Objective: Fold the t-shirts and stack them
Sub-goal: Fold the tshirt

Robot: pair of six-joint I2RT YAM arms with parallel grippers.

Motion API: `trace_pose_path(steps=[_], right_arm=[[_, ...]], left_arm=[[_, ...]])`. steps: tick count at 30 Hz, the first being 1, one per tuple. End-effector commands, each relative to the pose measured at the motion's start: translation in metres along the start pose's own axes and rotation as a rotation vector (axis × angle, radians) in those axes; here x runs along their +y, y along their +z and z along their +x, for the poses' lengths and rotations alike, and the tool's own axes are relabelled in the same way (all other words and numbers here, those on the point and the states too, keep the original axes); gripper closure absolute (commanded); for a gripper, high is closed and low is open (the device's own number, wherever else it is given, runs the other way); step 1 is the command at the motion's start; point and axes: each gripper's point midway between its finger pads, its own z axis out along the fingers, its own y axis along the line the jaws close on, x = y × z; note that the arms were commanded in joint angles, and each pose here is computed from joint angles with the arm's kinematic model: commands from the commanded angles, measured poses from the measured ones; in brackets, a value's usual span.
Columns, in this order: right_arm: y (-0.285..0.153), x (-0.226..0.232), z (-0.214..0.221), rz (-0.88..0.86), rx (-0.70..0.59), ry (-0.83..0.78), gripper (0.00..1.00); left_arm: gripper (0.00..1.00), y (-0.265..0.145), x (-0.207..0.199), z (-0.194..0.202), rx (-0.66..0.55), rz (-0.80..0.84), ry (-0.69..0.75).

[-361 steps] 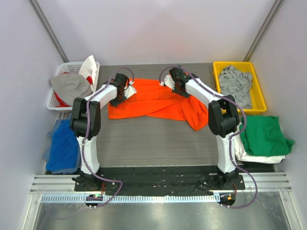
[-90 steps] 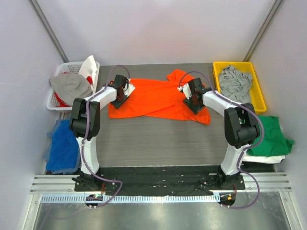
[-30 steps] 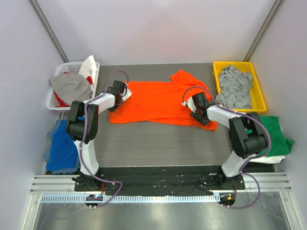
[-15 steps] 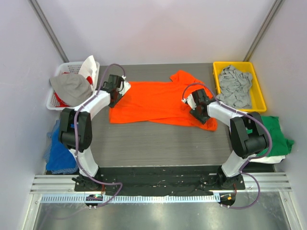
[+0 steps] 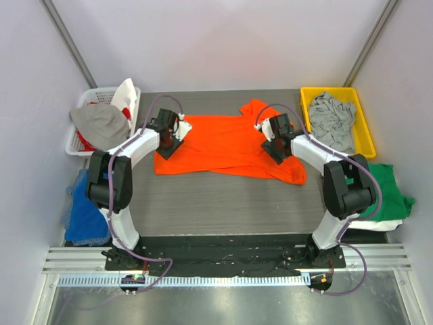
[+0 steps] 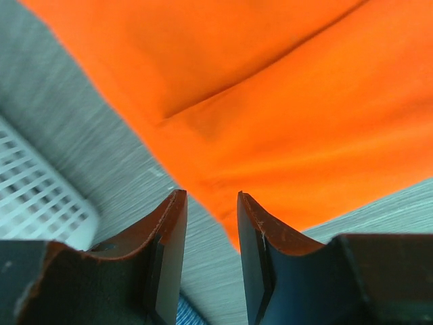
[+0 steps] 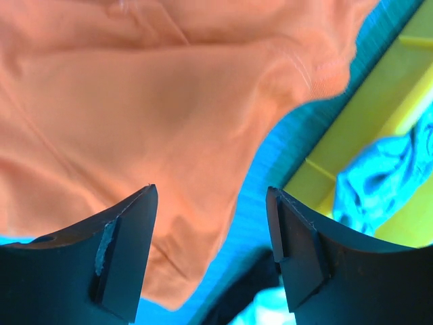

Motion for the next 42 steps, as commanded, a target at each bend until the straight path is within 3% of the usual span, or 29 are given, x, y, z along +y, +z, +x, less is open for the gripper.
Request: trace_pose_path(steps=[1, 7, 19, 42], right_arm=[[0.013, -0.001, -0.022, 0.009, -0.056, 0.042, 0.27], [0.033, 0.013, -0.013, -0.021, -0.027, 0.029, 0.27], [0.026, 0.047, 0.021, -0.130, 0.003, -0.003, 0.27], [-0.009, 0.114, 0.080, -0.325, 0.066, -0.136, 0.27]], left_arm=[[0.60, 0.017, -0.013, -0.006, -0.004, 0.067, -0.020], [0.60, 0.036, -0.018, 0.004, 0.039, 0.071, -0.016], [0.60, 0.041, -0.041, 0.040, 0.096, 0.099, -0.003], [0.60, 0.008, -0.091, 0.114, 0.202, 0.144, 0.091]])
